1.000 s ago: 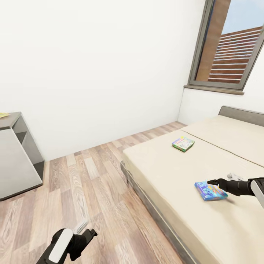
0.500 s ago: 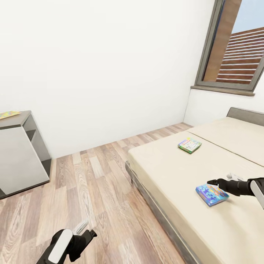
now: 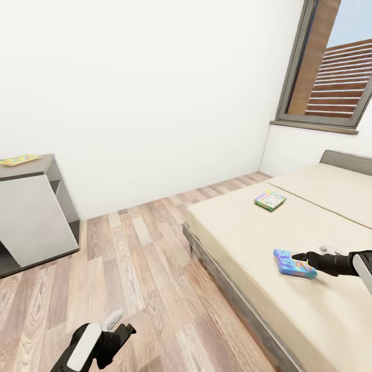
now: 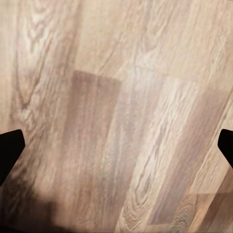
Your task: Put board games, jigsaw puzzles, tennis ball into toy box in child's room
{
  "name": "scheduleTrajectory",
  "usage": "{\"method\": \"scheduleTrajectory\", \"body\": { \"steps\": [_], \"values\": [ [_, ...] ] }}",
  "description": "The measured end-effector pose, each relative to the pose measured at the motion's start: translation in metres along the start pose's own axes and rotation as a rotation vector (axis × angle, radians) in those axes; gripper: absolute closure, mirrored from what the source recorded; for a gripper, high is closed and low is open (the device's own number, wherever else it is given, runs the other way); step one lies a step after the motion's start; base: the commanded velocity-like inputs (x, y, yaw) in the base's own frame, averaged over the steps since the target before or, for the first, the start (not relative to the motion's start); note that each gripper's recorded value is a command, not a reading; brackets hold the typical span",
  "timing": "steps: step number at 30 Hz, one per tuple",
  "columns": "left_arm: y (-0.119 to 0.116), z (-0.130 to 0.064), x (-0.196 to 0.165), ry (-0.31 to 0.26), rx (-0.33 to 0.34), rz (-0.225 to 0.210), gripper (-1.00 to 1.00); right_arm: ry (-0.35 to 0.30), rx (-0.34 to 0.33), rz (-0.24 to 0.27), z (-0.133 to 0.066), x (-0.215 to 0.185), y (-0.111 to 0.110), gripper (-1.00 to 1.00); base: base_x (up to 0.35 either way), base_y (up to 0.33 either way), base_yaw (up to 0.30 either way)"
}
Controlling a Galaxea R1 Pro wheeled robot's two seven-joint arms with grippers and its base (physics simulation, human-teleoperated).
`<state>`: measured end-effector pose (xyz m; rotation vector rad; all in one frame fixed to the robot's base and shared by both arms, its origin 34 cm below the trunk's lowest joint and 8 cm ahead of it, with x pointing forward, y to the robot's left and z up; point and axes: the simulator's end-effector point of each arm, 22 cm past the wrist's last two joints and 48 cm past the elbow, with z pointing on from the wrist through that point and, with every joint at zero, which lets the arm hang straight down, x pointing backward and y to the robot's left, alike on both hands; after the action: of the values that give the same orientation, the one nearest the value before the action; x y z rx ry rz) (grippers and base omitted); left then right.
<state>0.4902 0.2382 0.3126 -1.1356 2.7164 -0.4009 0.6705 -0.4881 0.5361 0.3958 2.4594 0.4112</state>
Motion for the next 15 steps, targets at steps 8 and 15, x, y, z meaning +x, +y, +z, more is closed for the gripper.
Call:
{"method": "scheduleTrajectory", "body": {
  "steps": [8, 15],
  "values": [
    [-0.001, -0.0017, -0.0014, -0.004, 0.003, 0.0, -1.0, -0.005, -0.002, -0.001, -0.0022, -0.0016, 0.0012, -1.0, -0.02, 0.017, 0.152],
    [-0.0012, -0.0021, -0.0017, -0.005, 0.004, 0.001, -1.0, -0.006, -0.003, -0.001, -0.0027, -0.0019, 0.0015, -1.0, -0.002, 0.001, 0.029]
  ]
}}
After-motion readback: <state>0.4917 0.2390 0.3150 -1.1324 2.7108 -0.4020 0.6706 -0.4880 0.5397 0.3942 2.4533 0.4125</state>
